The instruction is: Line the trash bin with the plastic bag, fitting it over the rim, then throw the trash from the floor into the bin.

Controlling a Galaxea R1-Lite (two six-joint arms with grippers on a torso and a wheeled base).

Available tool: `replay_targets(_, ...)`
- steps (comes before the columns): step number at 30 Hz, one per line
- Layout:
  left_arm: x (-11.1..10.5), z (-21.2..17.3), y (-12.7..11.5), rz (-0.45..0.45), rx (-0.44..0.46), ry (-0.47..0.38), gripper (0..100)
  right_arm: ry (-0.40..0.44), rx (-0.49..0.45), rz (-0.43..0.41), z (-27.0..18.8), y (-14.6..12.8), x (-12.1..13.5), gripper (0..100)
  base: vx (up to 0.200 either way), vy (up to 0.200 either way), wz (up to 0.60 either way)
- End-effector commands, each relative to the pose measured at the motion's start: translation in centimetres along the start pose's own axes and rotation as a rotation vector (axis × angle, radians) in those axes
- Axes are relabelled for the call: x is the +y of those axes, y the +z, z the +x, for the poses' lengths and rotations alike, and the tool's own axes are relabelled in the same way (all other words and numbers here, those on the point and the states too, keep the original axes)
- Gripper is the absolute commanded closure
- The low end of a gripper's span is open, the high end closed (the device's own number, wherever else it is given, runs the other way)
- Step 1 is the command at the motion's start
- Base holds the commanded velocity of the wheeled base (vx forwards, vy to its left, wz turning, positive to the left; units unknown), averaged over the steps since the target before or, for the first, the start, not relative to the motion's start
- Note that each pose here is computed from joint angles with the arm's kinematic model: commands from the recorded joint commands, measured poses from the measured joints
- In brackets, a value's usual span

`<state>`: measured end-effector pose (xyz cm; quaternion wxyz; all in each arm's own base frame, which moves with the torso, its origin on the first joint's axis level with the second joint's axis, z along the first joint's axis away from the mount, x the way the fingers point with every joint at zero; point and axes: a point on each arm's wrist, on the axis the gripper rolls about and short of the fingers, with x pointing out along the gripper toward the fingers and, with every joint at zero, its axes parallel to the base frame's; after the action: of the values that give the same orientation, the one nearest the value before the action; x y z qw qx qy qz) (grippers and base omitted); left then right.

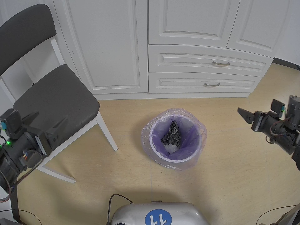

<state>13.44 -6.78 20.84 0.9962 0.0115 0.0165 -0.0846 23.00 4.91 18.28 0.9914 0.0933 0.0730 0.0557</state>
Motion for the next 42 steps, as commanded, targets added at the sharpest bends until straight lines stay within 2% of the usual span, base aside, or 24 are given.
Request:
replay_targets(1, 2.8, -4.3, 2.1, 0.054, -0.178, 0.121, 0, 0.039, -0.200, 0.007, -8.1, 2.3, -0.3, 0, 0.000, 0.000, 0.00)
replay_targets(5, 3.7, -6.4, 2.8, 0.070, -0.243, 0.180, 0, 0.038, -0.291, -0.031, -11.4, 2.8, -0.6, 0, 0.000, 0.000, 0.00)
replay_targets(11, 4.7, -10.0, 3.9, 0.089, -0.309, 0.241, 0, 0.054, -0.375, -0.027, -17.5, 3.7, -0.9, 0, 0.000, 0.000, 0.00)
replay_targets(17, 5.1, -12.8, 4.0, 0.091, -0.326, 0.278, 0, 0.041, -0.389, -0.026, -22.2, 3.6, -1.4, 0, 0.000, 0.000, 0.00)
replay_targets(20, 5.1, -13.2, 3.9, 0.091, -0.329, 0.280, 0, 0.029, -0.392, -0.026, -22.7, 3.4, -1.5, 0, 0.000, 0.000, 0.00)
replay_targets(21, 5.2, -14.1, 3.6, 0.088, -0.341, 0.291, 0, -0.008, -0.425, -0.028, -23.7, 3.3, -1.6, 0, 0.000, 0.000, 0.00)
replay_targets(27, 5.3, -15.6, 3.0, 0.090, -0.352, 0.324, 0, -0.050, -0.488, -0.034, -25.2, 2.8, -1.6, 0, 0.000, 0.000, 0.00)
replay_targets(28, 5.3, -16.0, 2.9, 0.090, -0.358, 0.335, 0, -0.062, -0.524, -0.035, -25.9, 2.6, -1.6, 0, 0.000, 0.000, 0.00)
replay_targets(33, 5.2, -16.6, 2.7, 0.090, -0.375, 0.355, 0, -0.070, -0.612, -0.036, -28.0, 1.8, -1.5, 0, 0.000, 0.000, 0.00)
replay_targets(35, 5.2, -17.3, 2.3, 0.089, -0.390, 0.370, 0, -0.079, -0.660, -0.040, -29.0, 0.7, -1.5, 0, 0.000, 0.000, 0.00)
replay_targets(42, 5.1, -18.5, 1.5, 0.095, -0.383, 0.399, 0, -0.074, -0.724, -0.033, -30.4, -1.4, -1.7, 0, 0.000, 0.000, 0.00)
